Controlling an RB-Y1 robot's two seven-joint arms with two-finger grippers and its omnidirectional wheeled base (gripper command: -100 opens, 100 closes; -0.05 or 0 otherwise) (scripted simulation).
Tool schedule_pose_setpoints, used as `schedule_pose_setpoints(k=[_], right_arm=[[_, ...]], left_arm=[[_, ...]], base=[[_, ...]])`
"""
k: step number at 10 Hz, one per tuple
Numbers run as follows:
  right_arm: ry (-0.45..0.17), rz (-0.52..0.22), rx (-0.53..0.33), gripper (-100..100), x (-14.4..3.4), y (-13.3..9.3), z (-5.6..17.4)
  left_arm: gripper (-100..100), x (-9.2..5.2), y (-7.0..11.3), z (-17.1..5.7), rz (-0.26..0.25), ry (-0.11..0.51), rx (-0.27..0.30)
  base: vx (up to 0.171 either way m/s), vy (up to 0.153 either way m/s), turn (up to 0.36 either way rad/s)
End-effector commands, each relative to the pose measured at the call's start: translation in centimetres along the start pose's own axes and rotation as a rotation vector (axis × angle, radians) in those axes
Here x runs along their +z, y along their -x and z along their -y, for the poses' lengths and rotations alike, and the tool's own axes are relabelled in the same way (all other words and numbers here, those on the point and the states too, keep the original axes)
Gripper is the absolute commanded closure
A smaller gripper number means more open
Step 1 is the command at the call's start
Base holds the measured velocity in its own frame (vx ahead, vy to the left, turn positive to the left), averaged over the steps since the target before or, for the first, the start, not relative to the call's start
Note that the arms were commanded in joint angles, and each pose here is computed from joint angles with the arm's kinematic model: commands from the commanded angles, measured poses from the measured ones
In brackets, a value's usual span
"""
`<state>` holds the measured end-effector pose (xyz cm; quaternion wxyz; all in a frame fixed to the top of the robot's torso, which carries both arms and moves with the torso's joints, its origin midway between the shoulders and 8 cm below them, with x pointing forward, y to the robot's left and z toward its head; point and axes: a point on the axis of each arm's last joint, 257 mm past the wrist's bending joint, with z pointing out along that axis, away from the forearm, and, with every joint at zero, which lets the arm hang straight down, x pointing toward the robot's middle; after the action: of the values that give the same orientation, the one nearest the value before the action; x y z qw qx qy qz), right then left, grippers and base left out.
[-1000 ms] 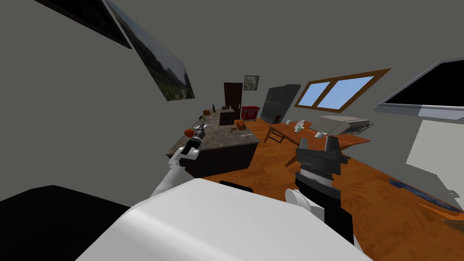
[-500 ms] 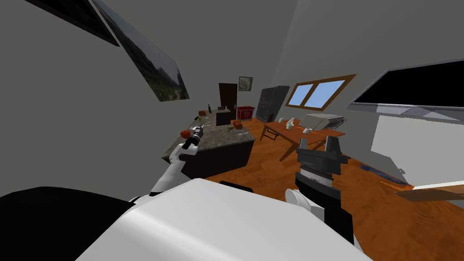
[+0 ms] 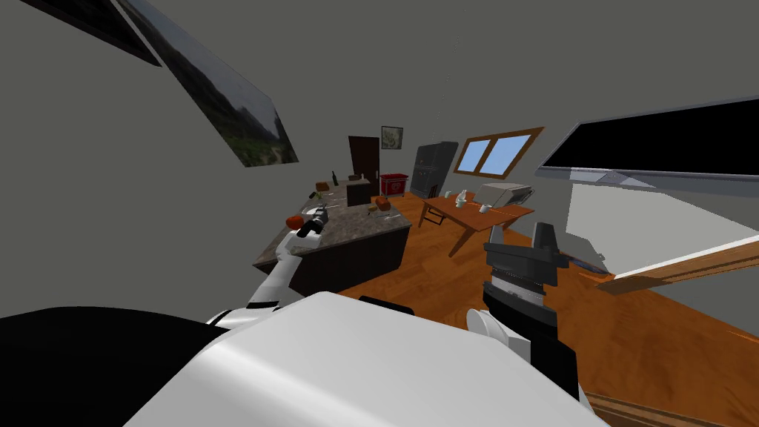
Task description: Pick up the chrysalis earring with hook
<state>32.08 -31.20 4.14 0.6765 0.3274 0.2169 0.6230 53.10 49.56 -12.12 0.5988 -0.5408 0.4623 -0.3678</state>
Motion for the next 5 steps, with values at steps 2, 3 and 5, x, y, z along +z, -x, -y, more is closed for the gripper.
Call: schedule_pose_setpoints(k=[2,3,5], right_arm=[[0.000,0.000,0.000,0,0.0,0.0,0.0],[0.000,0.000,0.000,0,0.0,0.0,0.0],[0.000,0.000,0.000,0,0.0,0.0,0.0]], left_arm=[[-100,1.1,2.6,-1.5,0.053,0.075,-0.032],[-100,1.1,2.6,-1.6,0.054,0.079,-0.033],[-100,2.0,5.0,-3.0,0.108,0.145,-0.072]], base=[[-0.027,-0.017,-0.177],[-0.007,-0.007,-0.023],[-0.020,-0.014,-0.187]])
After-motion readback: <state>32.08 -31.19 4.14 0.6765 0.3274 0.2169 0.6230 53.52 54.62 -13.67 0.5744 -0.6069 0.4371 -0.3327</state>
